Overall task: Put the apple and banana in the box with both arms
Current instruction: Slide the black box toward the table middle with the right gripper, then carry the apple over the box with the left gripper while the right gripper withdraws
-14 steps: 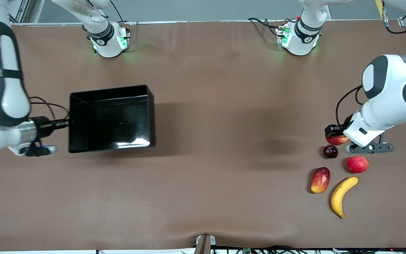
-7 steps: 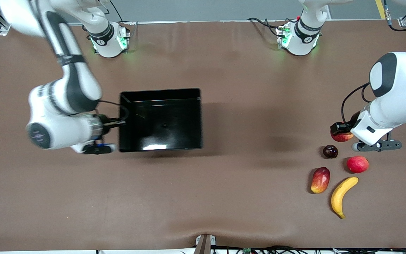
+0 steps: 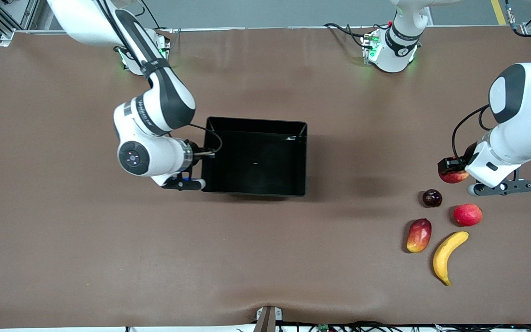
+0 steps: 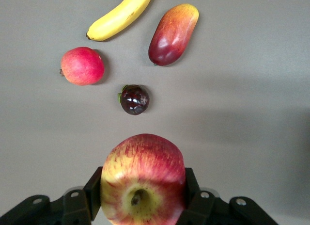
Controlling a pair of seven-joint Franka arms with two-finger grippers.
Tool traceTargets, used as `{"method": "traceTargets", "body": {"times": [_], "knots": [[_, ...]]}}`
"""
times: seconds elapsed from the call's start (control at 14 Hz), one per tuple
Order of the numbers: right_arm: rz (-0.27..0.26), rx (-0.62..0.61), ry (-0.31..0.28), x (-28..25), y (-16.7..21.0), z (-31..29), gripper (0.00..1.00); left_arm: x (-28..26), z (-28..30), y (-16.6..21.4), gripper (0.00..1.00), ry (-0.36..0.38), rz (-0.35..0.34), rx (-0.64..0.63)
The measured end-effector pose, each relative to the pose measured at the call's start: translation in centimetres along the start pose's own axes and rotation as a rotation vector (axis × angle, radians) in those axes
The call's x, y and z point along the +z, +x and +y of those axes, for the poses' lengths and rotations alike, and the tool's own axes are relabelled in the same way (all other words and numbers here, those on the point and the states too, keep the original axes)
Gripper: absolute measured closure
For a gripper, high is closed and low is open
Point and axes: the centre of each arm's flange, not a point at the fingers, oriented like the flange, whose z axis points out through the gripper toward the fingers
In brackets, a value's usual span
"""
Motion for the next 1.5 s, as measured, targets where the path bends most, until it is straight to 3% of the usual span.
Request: {"method": "traceTargets", "body": {"times": [0.29, 0.57, 0.79, 0.93, 1.21, 1.29, 1.5], "knots": [[0.047, 0.014, -0.001, 4.7, 0.6, -2.8, 0.94, -0.4, 2.0, -0.5, 0.33, -0.001, -0.003, -0.047], [0.065, 0.008, -0.009, 7.7, 1.0, -3.6, 0.94, -1.2, 9.0, -2.0, 0.33, -0.016, 0.007, -0.106], [0.068, 0.014, -0.009, 7.4, 1.3, -3.3, 0.69, -1.6, 12.9, -3.2, 0.33, -0.023, 0.01, -0.1], [0.038, 0.017, -0.022, 6.2, 1.1, -3.0, 0.46, -1.3, 15.9, -4.0, 0.33, -0.028, 0.012, -0.063], [-0.016, 0.034, -0.033, -4.1, 1.0, -0.8, 0.05, 1.2, 24.0, -6.0, 0.33, -0.055, 0.031, 0.064], [-0.016, 0.042, -0.027, -7.1, 0.9, 0.3, 0.0, 2.0, 26.3, -6.8, 0.33, -0.061, 0.033, 0.089], [0.033, 0.083, 0.009, -13.6, 2.0, 4.7, 0.0, 3.4, 31.3, -8.7, 0.33, -0.094, 0.06, 0.131]]}}
